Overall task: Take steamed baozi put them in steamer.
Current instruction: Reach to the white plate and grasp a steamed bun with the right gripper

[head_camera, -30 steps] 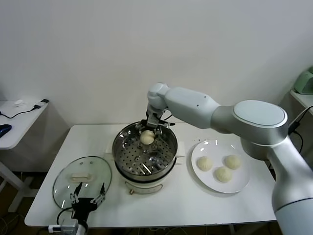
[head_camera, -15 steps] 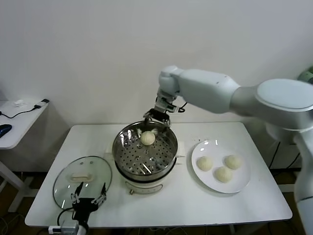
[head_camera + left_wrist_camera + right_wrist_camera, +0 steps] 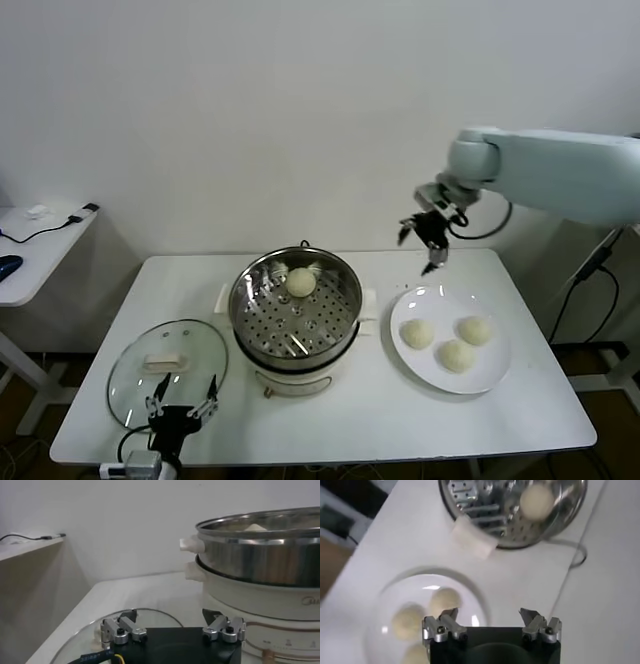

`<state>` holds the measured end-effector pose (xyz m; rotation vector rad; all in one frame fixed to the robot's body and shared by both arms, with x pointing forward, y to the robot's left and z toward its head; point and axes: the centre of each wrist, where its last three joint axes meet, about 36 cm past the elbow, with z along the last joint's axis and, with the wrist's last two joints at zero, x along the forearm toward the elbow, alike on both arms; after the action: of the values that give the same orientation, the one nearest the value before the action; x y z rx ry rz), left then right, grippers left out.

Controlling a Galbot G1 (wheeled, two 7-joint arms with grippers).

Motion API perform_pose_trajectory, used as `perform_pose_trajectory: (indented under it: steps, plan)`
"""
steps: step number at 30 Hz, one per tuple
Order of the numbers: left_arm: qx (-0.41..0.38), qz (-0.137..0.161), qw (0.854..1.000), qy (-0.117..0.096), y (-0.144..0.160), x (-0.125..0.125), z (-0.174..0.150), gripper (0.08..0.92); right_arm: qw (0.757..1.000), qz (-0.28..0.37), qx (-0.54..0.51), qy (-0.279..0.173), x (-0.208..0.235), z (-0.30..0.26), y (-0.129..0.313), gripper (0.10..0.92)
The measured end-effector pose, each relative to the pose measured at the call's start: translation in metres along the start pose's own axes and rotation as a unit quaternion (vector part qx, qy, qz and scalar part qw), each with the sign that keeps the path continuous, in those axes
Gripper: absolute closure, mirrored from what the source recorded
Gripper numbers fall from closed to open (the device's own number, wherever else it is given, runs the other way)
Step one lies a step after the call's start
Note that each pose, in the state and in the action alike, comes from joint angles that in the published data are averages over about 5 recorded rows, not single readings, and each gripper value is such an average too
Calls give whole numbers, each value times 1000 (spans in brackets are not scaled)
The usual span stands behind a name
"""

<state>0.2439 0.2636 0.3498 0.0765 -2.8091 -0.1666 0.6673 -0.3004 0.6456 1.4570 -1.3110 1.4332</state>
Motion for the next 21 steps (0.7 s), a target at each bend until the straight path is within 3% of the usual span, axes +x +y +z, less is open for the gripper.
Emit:
perform_pose_trajectory:
  steps: [8,21]
  plan:
    - [0,-5,1000,3,3,2,1,177,997,-10,-79,4,-64,17,30,200]
    - [0,-9,1000,8,4,5,7,177,992,-16,-123,19,-146,17,41,200]
